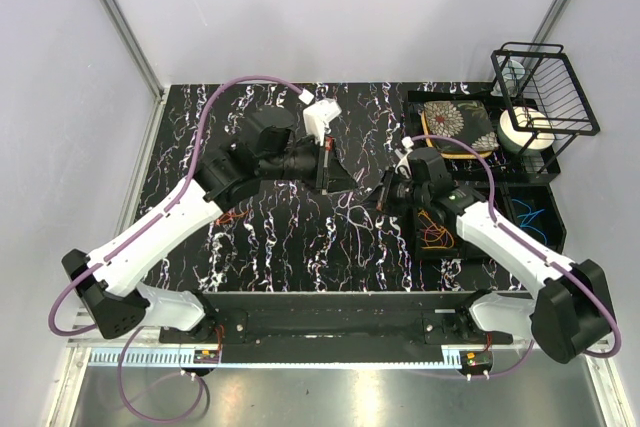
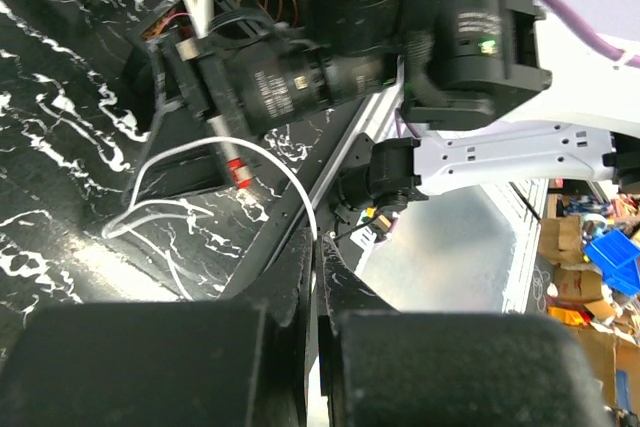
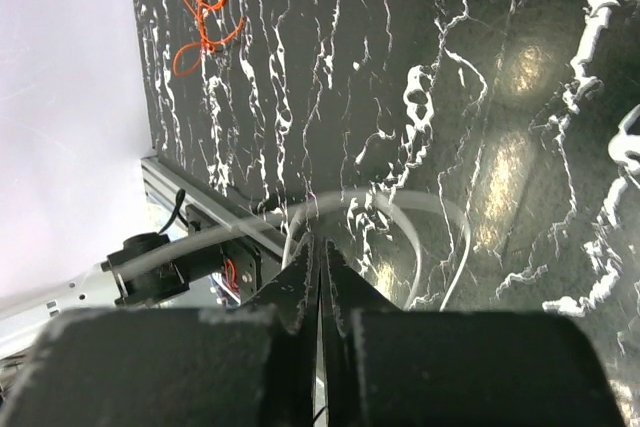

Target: Untangle the cables

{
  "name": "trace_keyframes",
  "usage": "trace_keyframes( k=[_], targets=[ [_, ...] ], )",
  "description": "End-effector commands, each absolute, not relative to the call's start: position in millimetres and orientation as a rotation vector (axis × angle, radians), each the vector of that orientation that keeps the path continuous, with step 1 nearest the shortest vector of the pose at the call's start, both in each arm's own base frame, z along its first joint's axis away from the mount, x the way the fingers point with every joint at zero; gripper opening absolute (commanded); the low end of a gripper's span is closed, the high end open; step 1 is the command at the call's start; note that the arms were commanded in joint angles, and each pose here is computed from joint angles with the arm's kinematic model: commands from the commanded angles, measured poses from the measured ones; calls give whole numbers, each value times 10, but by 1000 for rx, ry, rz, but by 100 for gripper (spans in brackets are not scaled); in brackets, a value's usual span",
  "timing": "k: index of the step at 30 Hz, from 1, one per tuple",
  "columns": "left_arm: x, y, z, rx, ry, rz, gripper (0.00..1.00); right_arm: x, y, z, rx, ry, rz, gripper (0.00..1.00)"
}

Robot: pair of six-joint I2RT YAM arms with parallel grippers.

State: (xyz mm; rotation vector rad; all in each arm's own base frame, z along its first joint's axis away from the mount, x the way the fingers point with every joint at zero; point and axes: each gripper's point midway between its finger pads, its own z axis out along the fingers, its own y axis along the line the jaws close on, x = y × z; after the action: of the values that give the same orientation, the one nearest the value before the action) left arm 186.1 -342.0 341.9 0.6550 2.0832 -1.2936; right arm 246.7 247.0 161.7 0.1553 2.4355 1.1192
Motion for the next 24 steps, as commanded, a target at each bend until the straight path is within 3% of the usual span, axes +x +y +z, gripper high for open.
trace_keyframes(
  k=[1, 4, 6, 7, 8, 11, 24],
  targets=[
    [1919, -3287, 3442, 593, 2042, -1251, 0, 2519, 2428, 2198, 109, 2301, 1106, 0],
    [1927, -3249, 3397, 567, 2049, -1246, 0, 2511, 2385, 2436, 91, 2255, 1094, 0],
    [1930, -3245, 3405, 569, 2047, -1248, 0, 2507, 2381, 2495, 63, 2252, 1085, 13],
    [1928, -3246, 3412, 570, 2045, -1250, 0, 2497, 2386, 2481, 49, 2258, 1085, 23],
    [1932, -3242, 3416, 567, 2046, -1250, 0, 2511, 2388, 2442, 33, 2265, 1073, 39],
    [1938, -3255, 3431, 571, 2045, -1252, 0, 2526, 2404, 2300, 7, 2309, 1051, 53],
    [1991, -3270, 3457, 562, 2049, -1252, 0, 2402, 2580, 1797, -155, 2427, 1012, 54]
  ],
)
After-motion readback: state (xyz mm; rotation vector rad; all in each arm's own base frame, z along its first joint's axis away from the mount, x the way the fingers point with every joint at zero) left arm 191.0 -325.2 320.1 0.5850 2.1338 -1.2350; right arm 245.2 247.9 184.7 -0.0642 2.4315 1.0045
